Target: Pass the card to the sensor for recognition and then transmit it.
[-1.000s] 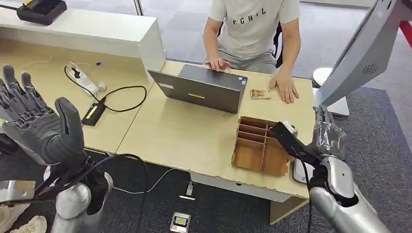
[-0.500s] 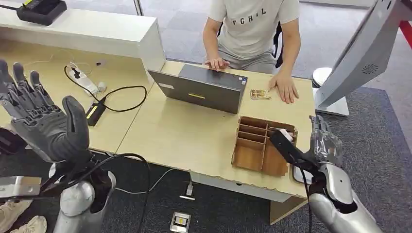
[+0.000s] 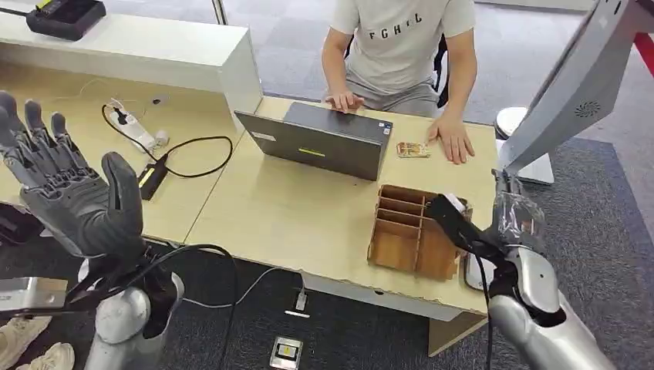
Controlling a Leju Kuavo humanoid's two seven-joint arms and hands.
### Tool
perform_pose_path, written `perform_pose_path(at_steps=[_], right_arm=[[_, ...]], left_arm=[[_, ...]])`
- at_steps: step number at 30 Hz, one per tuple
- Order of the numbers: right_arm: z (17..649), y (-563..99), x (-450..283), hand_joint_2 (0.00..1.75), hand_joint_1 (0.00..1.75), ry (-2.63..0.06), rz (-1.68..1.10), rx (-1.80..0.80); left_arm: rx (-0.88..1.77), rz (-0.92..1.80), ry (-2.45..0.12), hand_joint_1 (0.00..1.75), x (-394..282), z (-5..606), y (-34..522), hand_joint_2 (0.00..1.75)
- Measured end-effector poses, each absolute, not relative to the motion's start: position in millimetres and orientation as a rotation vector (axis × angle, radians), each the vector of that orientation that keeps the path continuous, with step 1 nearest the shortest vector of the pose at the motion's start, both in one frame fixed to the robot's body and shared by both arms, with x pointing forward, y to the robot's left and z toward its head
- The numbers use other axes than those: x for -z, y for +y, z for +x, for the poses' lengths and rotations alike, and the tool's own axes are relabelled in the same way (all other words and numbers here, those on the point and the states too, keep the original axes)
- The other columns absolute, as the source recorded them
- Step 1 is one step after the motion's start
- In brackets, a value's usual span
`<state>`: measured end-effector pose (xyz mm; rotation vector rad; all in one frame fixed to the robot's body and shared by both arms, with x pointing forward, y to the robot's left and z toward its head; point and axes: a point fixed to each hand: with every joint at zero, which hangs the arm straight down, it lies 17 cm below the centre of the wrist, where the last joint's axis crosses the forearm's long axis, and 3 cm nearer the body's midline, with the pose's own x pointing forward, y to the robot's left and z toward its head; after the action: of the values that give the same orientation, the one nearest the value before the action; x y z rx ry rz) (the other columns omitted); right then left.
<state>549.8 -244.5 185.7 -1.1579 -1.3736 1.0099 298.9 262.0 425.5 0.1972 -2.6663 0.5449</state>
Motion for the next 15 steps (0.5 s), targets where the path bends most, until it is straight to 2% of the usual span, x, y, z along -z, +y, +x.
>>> perform_pose_path(at_steps=[15], right_arm=[[560,-204,-181,1.75,0.0,-1.409,-1.107,-1.04]], left_arm=[[-0.535,0.208,-2.678,0.0,-429,299,261,1.75]])
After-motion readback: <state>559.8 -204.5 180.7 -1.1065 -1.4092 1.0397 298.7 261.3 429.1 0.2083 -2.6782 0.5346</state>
